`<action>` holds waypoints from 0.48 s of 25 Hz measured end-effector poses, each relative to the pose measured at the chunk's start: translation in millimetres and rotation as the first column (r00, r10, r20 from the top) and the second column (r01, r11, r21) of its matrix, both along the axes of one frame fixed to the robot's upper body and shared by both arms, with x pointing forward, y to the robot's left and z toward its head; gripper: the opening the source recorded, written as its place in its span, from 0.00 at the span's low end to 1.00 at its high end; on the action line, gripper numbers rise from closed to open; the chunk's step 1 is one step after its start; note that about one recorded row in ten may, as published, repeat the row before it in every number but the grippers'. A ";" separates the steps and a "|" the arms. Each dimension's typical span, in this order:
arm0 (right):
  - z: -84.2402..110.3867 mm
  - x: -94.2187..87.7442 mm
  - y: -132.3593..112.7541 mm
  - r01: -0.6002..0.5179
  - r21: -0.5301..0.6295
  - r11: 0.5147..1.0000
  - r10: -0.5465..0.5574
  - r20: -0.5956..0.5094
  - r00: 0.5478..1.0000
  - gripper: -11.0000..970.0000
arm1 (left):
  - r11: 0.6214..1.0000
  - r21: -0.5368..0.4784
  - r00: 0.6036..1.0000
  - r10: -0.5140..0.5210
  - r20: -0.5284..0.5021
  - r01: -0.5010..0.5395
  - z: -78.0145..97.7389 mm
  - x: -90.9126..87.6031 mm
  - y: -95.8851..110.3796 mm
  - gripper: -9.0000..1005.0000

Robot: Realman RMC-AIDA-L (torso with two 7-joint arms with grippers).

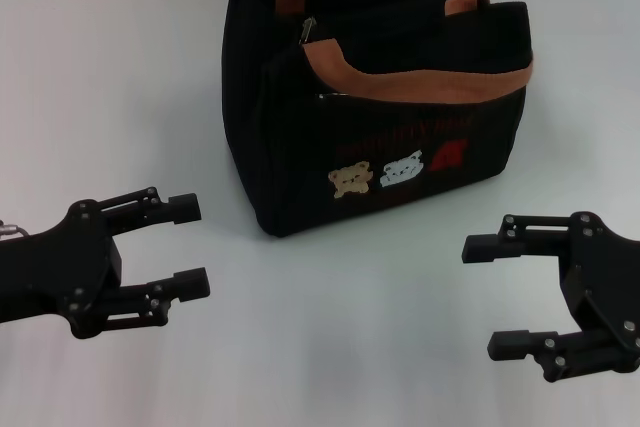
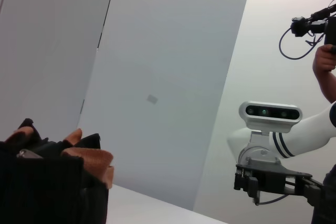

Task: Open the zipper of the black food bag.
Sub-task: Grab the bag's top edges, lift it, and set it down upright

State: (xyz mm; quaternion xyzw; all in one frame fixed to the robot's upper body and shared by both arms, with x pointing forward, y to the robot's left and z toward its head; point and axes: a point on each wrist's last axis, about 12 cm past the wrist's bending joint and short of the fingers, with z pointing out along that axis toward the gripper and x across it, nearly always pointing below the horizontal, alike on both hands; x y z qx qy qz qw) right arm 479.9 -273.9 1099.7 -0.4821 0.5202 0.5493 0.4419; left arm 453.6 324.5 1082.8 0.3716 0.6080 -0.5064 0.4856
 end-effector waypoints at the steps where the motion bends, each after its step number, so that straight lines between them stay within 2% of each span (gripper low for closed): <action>1: 0.3 0.5 0.4 -0.001 0.000 1.000 0.001 0.001 1.000 0.78 | 1.000 0.000 1.000 -0.002 0.001 0.002 0.0 0.3 -0.7 0.80; 12: 0.2 2.0 3.5 0.001 0.003 1.000 -0.001 0.007 1.000 0.78 | 1.000 -0.002 1.000 0.002 0.025 -0.002 -0.2 2.8 -4.9 0.80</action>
